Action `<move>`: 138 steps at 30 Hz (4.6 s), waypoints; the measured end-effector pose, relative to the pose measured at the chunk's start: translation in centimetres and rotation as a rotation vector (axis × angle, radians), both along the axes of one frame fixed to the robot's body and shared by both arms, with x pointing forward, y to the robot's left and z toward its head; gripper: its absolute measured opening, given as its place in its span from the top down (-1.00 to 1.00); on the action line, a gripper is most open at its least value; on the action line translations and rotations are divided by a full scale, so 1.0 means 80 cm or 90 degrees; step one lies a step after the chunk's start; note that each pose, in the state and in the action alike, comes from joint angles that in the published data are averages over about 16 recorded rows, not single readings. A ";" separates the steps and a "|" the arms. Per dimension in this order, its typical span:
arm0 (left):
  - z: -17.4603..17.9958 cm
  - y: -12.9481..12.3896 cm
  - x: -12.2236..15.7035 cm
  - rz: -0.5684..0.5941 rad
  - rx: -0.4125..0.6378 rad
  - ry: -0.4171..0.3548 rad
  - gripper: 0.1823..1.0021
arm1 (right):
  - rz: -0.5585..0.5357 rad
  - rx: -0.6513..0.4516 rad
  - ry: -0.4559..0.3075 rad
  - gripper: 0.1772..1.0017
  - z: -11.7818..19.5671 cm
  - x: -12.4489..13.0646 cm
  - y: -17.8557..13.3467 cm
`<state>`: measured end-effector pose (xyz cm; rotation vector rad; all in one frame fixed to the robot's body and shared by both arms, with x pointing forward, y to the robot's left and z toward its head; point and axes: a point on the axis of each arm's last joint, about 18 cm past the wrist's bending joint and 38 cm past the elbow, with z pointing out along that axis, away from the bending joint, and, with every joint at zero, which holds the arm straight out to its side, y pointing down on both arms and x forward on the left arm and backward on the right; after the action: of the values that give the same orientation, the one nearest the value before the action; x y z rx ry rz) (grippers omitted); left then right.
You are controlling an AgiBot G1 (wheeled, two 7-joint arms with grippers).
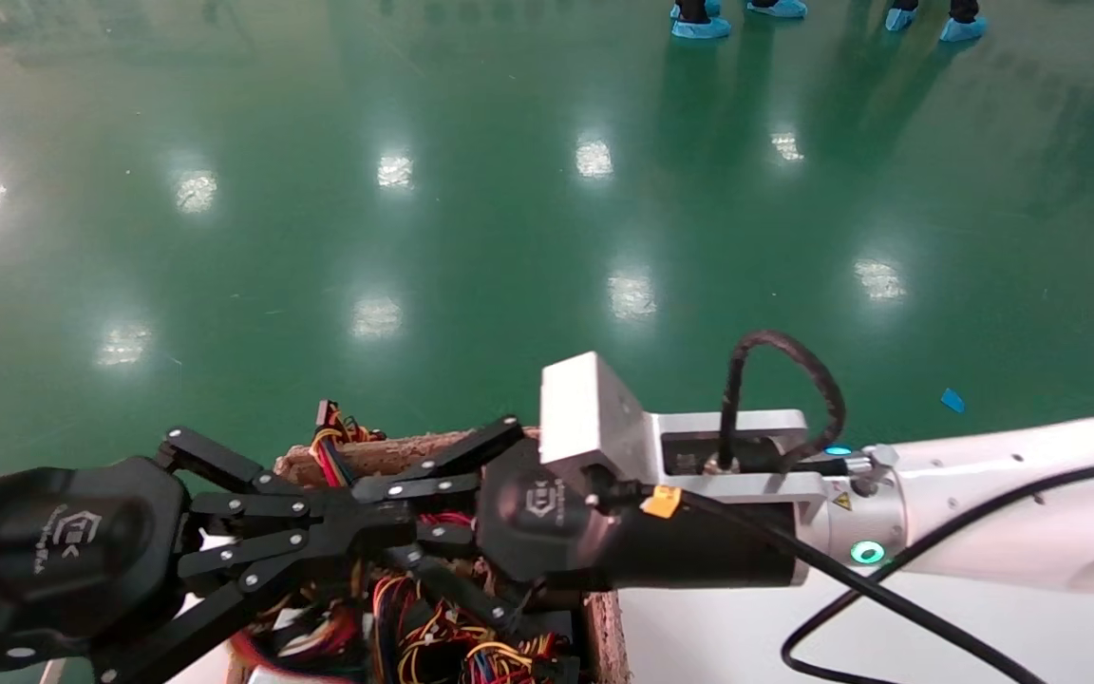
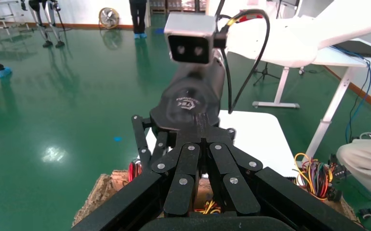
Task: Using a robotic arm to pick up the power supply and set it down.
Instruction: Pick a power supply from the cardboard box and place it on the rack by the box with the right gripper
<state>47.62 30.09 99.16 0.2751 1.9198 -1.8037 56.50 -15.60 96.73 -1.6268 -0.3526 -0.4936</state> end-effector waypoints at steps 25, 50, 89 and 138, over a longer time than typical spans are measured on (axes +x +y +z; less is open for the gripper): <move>0.000 0.000 0.000 0.000 0.000 0.000 0.98 | -0.087 0.202 0.017 0.94 0.075 0.031 -0.037; 0.000 0.000 0.000 0.000 0.000 0.000 0.98 | -0.235 0.237 -0.096 0.95 0.187 0.072 -0.120; 0.000 0.000 0.000 0.000 0.000 0.000 0.98 | -0.752 0.216 0.077 0.95 -0.012 -0.053 -0.531; 0.000 0.000 0.000 0.000 0.000 0.000 0.98 | -0.756 0.149 0.124 0.95 -0.082 -0.008 -0.534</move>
<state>47.62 30.09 99.16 0.2751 1.9198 -1.8037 55.88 -58.30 90.17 -1.4985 0.8582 -1.1827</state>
